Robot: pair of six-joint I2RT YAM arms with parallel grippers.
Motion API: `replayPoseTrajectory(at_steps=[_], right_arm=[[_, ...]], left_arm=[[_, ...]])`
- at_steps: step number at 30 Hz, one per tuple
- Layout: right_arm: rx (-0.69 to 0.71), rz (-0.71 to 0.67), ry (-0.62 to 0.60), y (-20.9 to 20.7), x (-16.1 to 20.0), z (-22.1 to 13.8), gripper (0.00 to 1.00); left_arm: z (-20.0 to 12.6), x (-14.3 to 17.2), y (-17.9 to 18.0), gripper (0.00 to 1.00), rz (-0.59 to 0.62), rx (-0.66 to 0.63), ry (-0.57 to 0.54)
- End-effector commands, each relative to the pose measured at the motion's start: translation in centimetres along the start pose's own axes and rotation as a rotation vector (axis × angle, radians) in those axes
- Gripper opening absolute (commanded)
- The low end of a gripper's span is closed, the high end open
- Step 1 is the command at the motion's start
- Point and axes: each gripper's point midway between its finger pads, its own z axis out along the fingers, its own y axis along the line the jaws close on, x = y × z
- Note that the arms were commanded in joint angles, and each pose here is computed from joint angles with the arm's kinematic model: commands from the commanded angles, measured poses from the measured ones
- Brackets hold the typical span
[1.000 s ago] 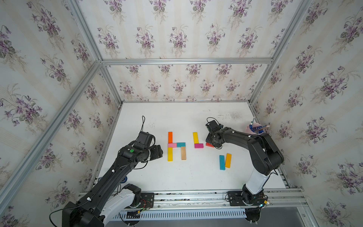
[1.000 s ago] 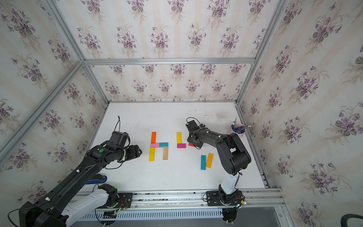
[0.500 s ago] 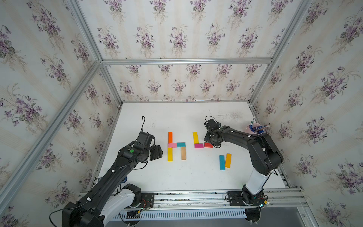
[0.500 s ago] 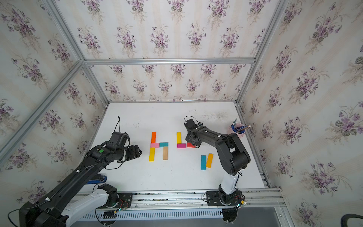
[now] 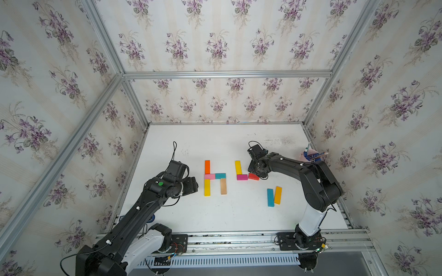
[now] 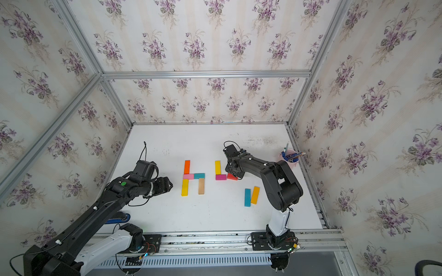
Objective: Assemble the letter h with building blocks
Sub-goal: Assemble the building block at the center of the board.
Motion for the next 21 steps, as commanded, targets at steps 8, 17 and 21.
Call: replayPoseTrajectory(at_steps=[8, 17, 21], right_arm=[[0.038, -0.041, 0.009, -0.2, 0.0, 0.5, 0.53], [0.141, -0.119, -0.003, -1.9, -0.4, 0.3, 0.54], [0.111, -0.138, 0.027, -1.4, 0.2, 0.4, 0.55]], left_arm=[[-0.1, -0.6, -0.4, 0.75, 0.007, 0.015, -0.023], [-0.3, -0.8, -0.6, 0.75, 0.012, 0.015, -0.026], [-0.2, -0.9, -0.6, 0.75, 0.009, 0.016, -0.026]])
